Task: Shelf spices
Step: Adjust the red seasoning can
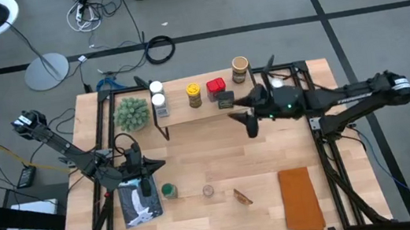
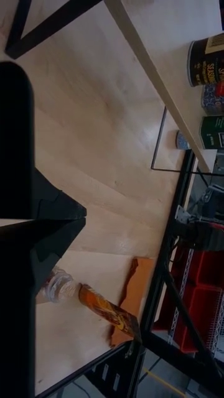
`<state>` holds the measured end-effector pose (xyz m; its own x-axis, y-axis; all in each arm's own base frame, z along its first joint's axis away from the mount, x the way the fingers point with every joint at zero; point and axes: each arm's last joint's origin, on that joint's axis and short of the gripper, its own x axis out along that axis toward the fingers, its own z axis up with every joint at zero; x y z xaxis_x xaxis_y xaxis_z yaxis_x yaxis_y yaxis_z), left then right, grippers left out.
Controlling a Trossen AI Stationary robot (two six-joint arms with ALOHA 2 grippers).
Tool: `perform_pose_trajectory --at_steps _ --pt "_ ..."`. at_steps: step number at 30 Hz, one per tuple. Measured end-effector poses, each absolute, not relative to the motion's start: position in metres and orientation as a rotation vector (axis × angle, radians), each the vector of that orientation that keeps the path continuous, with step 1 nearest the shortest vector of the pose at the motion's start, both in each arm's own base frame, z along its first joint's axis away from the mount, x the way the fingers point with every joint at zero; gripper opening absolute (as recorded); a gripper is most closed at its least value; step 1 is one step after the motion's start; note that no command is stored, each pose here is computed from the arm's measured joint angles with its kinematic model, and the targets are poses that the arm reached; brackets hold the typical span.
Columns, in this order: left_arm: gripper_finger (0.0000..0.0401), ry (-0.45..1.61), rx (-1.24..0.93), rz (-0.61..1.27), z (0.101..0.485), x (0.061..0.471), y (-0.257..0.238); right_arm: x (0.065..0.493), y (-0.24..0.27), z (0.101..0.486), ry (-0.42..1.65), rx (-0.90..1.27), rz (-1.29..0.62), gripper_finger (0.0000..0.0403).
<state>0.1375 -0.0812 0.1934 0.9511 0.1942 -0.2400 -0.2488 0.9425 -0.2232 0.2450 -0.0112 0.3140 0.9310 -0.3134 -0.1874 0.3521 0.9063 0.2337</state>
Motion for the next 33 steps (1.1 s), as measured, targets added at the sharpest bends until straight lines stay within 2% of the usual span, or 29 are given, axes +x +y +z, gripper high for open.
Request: perform_pose_trajectory --at_steps 2,7,13,17,21,26,33 --pt "0.0001 0.217 -0.255 0.228 0.193 0.138 -0.081 0.253 -0.017 0.317 0.067 0.264 -0.357 0.0247" --pt "0.0001 0.215 -0.256 0.228 0.194 0.138 -0.081 0.285 -0.036 0.325 0.080 0.265 -0.370 0.0249" --pt "0.0001 0.217 -0.256 0.227 0.193 0.138 -0.081 0.322 -0.060 0.335 0.257 0.316 -0.378 0.0246" --pt "0.0001 0.219 -0.254 0.222 0.193 0.138 -0.081 0.330 -0.070 0.347 0.375 0.344 -0.426 0.0245" --pt "0.0001 0.220 -0.252 0.220 0.193 0.138 -0.081 0.334 -0.076 0.359 0.410 0.433 -0.465 0.0245" --pt "0.0001 0.220 -0.253 0.220 0.193 0.138 -0.081 0.333 -0.087 0.350 0.515 0.498 -0.537 0.0245" --pt "0.0001 0.219 -0.253 0.221 0.194 0.138 -0.081 0.327 -0.097 0.349 0.530 0.525 -0.579 0.0245"
